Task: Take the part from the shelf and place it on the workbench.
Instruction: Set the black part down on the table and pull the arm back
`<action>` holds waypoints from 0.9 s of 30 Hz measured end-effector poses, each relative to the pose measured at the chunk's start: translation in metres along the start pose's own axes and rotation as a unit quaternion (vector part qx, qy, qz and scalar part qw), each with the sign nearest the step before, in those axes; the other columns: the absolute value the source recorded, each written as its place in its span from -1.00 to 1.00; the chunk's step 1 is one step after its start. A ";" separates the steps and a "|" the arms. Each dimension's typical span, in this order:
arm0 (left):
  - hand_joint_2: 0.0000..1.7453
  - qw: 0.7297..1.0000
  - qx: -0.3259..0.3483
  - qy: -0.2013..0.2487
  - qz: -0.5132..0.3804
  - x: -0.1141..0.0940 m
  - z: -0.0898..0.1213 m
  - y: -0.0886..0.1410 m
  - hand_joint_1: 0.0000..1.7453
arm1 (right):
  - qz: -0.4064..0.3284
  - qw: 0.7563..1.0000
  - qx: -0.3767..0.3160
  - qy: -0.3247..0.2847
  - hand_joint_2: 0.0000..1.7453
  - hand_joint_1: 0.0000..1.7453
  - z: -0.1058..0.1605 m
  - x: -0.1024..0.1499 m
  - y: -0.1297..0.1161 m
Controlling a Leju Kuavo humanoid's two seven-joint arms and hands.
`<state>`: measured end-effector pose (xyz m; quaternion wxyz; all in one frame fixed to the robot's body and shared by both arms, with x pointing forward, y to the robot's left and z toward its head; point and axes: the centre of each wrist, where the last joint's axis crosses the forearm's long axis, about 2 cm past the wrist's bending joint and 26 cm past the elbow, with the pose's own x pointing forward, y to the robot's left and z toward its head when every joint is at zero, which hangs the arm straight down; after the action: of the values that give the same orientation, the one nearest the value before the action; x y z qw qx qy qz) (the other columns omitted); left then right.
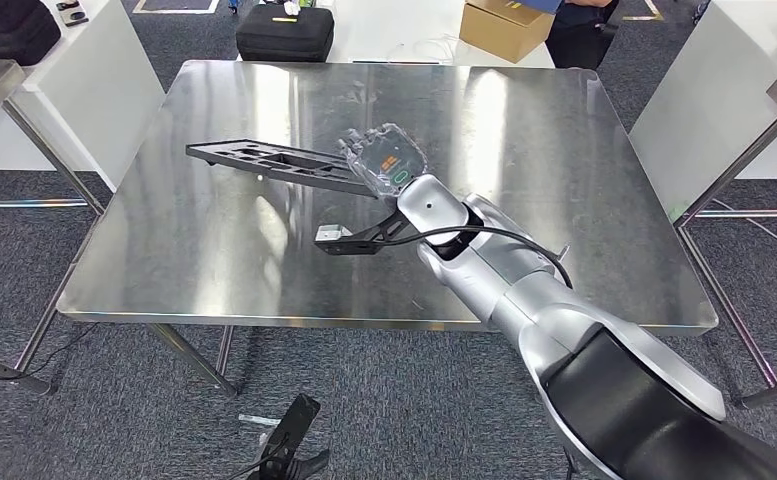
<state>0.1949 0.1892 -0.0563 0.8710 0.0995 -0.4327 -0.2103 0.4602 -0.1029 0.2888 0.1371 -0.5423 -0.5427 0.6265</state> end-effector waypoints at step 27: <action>-1.00 1.000 0.003 0.011 -0.005 0.000 -0.001 0.003 -1.00 | -0.074 0.973 0.218 -0.027 -1.00 -1.00 0.004 -0.005 0.017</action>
<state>0.1966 0.1915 -0.0559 0.8744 0.1071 -0.4229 -0.2123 0.4663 -0.1151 0.2767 0.2836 -0.4403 -0.4352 0.7323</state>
